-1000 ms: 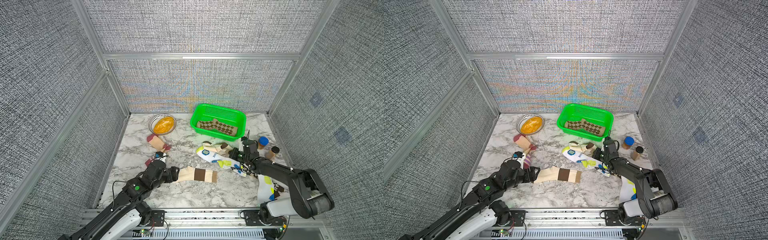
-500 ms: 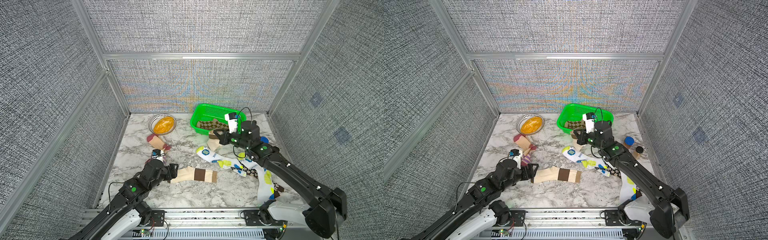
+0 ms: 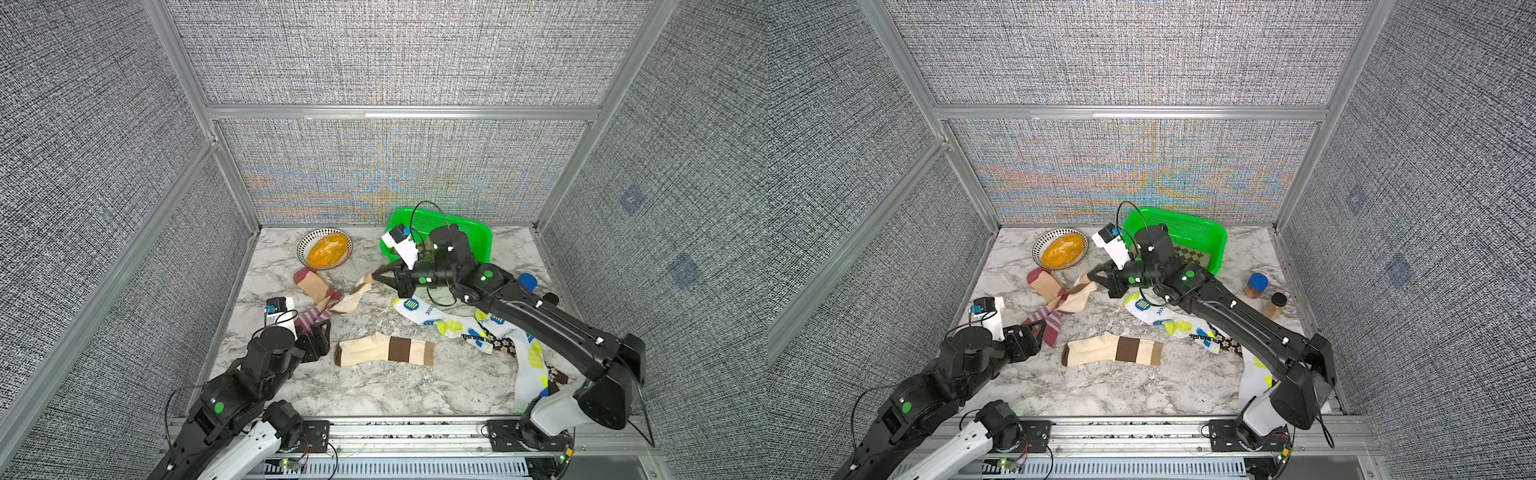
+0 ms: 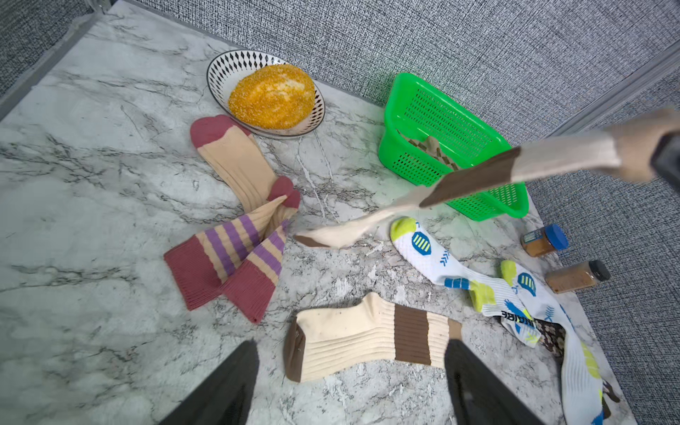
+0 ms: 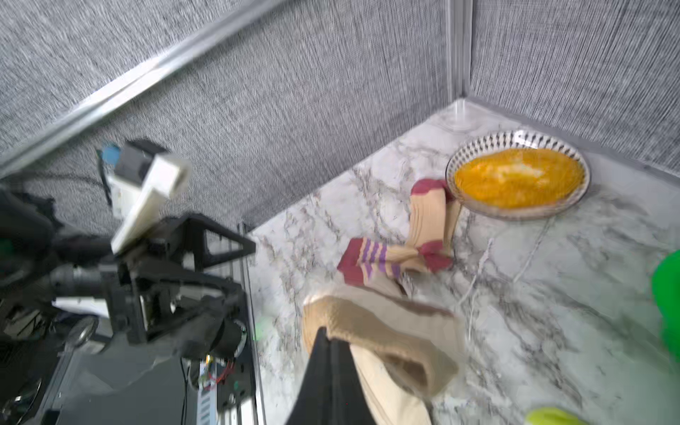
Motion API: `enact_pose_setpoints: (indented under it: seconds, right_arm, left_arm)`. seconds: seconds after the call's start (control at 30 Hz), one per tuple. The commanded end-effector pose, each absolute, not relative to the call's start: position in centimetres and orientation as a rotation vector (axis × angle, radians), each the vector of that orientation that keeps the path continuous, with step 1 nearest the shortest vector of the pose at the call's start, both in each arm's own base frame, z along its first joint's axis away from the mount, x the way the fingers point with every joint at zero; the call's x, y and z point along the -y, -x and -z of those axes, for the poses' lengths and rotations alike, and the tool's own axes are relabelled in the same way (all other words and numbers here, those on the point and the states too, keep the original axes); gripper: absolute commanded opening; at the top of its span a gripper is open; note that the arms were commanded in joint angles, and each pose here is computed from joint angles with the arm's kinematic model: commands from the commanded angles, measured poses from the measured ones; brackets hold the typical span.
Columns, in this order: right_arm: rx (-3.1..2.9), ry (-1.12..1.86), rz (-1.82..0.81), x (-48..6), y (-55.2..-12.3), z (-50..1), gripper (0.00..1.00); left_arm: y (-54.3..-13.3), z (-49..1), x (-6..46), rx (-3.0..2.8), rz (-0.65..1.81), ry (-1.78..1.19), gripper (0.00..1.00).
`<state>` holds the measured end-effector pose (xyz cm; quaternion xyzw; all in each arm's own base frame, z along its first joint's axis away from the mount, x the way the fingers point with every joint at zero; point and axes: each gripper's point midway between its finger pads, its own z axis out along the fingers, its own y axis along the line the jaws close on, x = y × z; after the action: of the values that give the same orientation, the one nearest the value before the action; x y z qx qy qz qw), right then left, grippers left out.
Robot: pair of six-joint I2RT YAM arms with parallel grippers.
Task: Place the socks together as a pair
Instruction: Pick up the sock at the center of the board, then flatten out the sock.
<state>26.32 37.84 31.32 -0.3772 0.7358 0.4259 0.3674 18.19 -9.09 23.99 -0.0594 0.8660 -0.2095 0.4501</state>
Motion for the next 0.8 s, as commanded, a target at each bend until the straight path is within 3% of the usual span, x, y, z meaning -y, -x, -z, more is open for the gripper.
enact_pose_setpoints:
  seconds: [0.0,0.2,0.3,0.5,0.77]
  right_arm:
    - [-1.989,1.114,-1.055,-36.1,-22.8,-24.9,0.0]
    - [-2.33,0.96,-0.913,-29.4,-19.2,-12.0,0.0]
    - [-2.428,0.844,-0.85,-27.1,-18.8,-9.2,0.0]
    - [-2.518,0.691,-0.744,-24.3,-19.2,-7.0,0.0]
    - [-2.557,0.564,-0.668,-21.7,-20.6,-5.6,0.0]
  left_arm:
    - [-17.8,-21.9,9.2,-2.211,0.499,0.14,0.81]
    - [-17.8,-16.8,12.5,-2.363,0.61,0.127,0.8]
    - [-17.2,-13.7,13.2,-2.465,0.603,0.13,0.8]
    - [-16.9,-9.5,11.9,-2.576,0.443,0.162,0.8]
    - [-20.5,-7.9,13.1,-2.55,0.351,0.19,0.79]
